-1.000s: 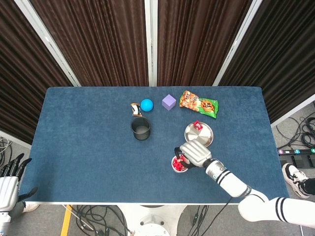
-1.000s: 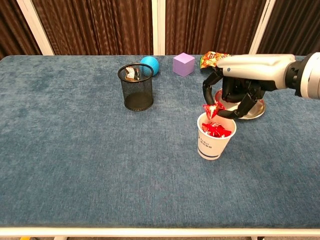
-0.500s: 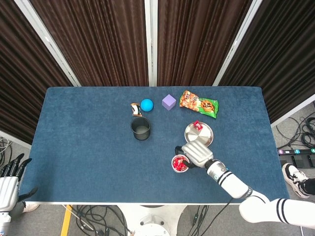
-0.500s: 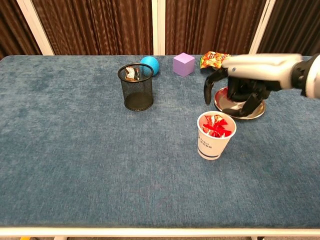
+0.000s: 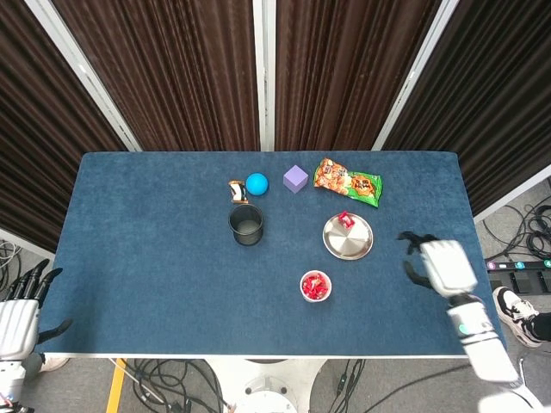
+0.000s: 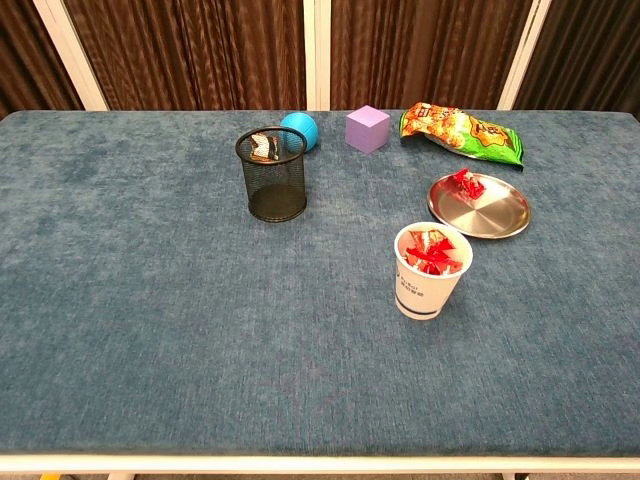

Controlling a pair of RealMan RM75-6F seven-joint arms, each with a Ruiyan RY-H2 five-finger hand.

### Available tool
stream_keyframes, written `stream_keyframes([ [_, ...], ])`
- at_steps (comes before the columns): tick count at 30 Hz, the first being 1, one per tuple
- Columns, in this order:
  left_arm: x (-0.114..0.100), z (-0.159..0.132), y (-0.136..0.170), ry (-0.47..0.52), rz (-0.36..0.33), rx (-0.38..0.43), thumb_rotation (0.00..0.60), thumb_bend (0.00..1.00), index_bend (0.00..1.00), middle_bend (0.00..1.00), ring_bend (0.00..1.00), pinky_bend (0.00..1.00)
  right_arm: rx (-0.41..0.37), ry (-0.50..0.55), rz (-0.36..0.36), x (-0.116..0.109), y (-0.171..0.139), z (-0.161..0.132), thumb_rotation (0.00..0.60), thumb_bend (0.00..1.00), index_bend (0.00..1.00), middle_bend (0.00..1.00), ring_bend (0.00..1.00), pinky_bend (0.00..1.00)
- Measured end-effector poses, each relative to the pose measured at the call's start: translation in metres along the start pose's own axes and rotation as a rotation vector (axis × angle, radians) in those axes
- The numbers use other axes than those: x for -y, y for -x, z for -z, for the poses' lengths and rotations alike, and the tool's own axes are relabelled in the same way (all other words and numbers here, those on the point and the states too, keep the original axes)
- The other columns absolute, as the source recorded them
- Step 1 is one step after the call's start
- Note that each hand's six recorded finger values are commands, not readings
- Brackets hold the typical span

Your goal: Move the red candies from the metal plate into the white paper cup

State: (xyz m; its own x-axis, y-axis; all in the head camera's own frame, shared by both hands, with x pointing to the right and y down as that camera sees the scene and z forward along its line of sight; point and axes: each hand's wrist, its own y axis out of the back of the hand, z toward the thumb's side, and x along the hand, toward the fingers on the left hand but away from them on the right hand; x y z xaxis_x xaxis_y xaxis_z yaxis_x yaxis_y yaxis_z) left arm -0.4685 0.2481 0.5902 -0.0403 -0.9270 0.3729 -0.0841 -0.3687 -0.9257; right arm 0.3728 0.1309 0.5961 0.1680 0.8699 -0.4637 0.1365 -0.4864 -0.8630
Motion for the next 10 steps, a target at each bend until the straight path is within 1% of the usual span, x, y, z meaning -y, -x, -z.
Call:
stream_keyframes([
  [2,-0.001,-0.002,-0.002,-0.001,-0.004,0.001,0.6,0.0,0.21,0.16,0.14,0.19,0.009,0.026,-0.006,0.001,-0.01,0.011,0.6,0.35,0.01,0.04,0.0,0.0],
  [5,-0.002,-0.005,-0.004,-0.008,-0.007,0.007,0.6,0.0,0.21,0.16,0.14,0.19,0.024,0.054,-0.006,0.003,-0.032,0.029,0.6,0.35,0.0,0.02,0.0,0.0],
  [7,-0.002,-0.007,-0.005,-0.015,-0.007,0.01,0.6,0.0,0.21,0.16,0.14,0.19,0.031,0.057,0.014,0.001,-0.049,0.038,0.6,0.35,0.0,0.02,0.0,0.0],
  [10,-0.003,-0.008,-0.006,-0.024,-0.009,0.01,0.6,0.0,0.21,0.16,0.14,0.19,0.018,0.073,0.046,-0.001,-0.072,0.045,0.6,0.35,0.0,0.02,0.0,0.0],
])
